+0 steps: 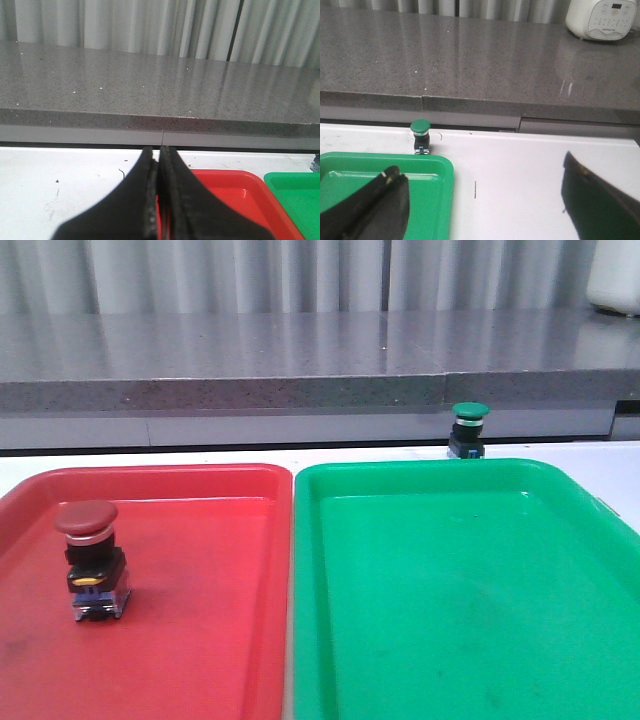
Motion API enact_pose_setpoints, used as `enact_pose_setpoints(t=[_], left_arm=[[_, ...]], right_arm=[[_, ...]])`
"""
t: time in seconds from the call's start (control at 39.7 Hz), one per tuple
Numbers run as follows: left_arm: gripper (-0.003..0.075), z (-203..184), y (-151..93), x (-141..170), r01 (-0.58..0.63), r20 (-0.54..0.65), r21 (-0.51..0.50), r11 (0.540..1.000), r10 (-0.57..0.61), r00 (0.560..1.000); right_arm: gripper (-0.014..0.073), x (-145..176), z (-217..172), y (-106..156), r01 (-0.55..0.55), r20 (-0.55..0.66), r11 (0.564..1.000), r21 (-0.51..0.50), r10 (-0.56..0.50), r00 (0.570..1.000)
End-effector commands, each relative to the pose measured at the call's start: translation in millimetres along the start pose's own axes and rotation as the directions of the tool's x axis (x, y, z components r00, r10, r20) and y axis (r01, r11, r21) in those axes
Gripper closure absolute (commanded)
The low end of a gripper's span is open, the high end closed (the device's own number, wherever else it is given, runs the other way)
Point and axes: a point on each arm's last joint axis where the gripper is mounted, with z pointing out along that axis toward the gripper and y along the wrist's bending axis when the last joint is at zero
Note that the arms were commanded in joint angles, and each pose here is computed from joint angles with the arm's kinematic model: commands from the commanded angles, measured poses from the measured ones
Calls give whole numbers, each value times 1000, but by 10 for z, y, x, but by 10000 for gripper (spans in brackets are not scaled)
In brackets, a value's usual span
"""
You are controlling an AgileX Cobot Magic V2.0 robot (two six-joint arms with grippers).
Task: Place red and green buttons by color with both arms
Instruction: 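Open the left gripper and raise it away from the red button, then lower the right gripper over the green-capped button and close on it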
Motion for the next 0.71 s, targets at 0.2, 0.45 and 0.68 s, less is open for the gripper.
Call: enact_pose_setpoints(t=[0.2,0.45,0.68], left_arm=[[740,-16,-23,-147,-2,98,16,1000,0,995],[740,-16,-23,-147,-2,98,16,1000,0,995],[740,-16,-23,-147,-2,98,16,1000,0,995]], right_arm=[[-38,-331,930,-28,-24,-117,1000,-2,24,993],[-38,-396,1667,441,-23,-245,984,-178,-22,969],[-38,-339,2374,681,-56,-378,977,-205,-27,925]])
